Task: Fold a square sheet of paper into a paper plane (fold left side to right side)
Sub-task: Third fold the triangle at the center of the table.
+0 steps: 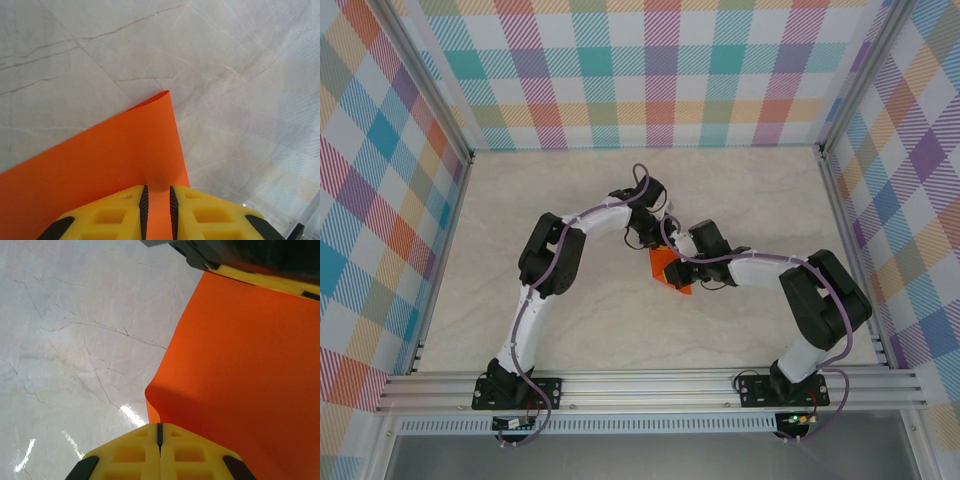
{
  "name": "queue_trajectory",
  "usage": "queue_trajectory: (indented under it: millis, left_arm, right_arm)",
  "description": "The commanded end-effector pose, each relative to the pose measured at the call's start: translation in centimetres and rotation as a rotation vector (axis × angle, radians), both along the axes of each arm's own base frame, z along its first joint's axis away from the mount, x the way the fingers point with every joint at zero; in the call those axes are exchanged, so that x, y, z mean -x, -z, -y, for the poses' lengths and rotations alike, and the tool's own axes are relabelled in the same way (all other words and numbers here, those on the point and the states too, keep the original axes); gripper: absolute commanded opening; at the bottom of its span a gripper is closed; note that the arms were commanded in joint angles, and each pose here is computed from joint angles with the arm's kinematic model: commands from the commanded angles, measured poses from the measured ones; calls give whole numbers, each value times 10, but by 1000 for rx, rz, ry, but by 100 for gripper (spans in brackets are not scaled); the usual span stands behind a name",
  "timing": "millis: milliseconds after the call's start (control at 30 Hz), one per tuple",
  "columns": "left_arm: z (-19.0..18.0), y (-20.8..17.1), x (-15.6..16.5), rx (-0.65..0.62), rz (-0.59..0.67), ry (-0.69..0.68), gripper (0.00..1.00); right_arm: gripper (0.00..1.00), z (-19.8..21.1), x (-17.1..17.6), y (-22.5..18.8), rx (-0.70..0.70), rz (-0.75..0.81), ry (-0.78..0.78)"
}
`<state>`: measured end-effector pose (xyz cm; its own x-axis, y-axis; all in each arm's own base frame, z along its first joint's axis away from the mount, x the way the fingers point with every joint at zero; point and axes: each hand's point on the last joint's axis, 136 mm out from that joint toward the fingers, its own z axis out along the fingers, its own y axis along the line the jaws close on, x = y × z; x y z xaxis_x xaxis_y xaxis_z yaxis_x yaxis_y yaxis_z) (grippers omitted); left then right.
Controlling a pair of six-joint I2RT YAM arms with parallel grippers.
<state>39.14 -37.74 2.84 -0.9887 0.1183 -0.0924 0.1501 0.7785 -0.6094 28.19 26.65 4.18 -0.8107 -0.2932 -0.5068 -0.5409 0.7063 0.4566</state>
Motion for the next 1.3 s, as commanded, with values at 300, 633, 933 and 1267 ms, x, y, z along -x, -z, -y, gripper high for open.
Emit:
queue_trajectory:
  millis: [300, 633, 933, 1267]
  left_arm:
    - [-11, 26, 19, -111, -8, 61, 16]
    - [-13, 31, 20, -120, -12, 66, 14]
    - [-13, 32, 20, -121, -9, 66, 13]
    - [-13, 31, 19, -121, -8, 65, 13]
  right_arm:
    - [0, -6, 2, -16, -52, -5, -38]
    - [0, 8, -13, -16, -92, -50, 18]
    - [0, 18, -23, -3, -62, -84, 65]
    - [0, 29, -32, 9, -36, -122, 116]
